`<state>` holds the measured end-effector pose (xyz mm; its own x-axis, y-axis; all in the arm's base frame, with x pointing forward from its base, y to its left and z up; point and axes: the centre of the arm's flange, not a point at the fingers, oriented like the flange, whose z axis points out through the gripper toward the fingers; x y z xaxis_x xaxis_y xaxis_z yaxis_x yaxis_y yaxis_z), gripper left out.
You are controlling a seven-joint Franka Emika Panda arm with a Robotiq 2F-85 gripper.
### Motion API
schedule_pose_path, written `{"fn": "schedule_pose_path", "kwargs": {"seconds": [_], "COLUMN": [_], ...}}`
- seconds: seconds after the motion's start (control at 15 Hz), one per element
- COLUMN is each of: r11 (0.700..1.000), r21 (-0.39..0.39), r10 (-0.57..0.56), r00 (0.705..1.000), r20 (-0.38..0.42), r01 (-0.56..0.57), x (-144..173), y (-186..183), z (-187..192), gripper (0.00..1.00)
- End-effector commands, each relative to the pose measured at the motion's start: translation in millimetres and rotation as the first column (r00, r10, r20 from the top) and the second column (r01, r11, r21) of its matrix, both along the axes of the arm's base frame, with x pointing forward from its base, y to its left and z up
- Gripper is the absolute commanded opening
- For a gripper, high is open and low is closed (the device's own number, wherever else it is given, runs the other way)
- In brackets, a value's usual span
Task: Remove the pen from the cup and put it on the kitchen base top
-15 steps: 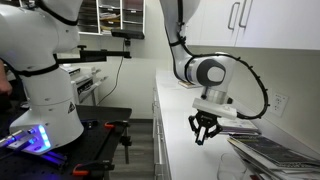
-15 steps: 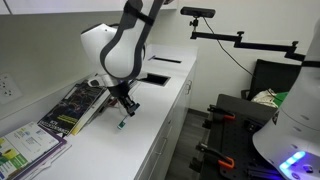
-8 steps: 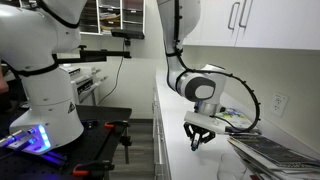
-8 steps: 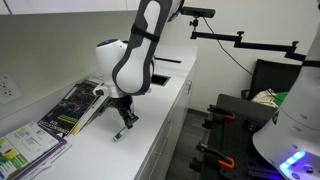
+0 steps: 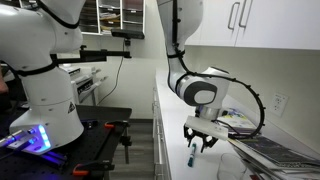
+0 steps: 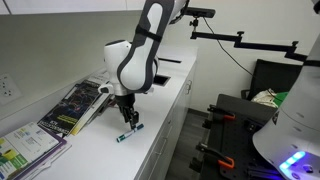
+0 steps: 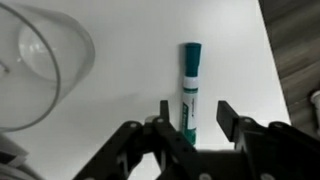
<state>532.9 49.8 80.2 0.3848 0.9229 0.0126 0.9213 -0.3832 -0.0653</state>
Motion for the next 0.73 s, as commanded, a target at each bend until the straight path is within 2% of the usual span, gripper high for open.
{"fn": "schedule_pose_path", "kwargs": {"seconds": [0.0, 0.13, 0.33, 0.67], "r11": [0.999, 0.995, 0.989, 0.985], "r21": [-0.033, -0.098, -0.145, -0.149], "r10": [0.003, 0.002, 0.026, 0.076], "r00": [1.000, 0.999, 0.997, 0.995], "r20": [-0.011, -0.048, -0.070, -0.057], "r01": [-0.003, -0.007, -0.036, -0.084], "x": [-11, -17, -25, -33], "y": [0, 2, 6, 20], "z": [37, 58, 85, 113], "gripper": [0.90, 0.99, 1.00, 1.00]}}
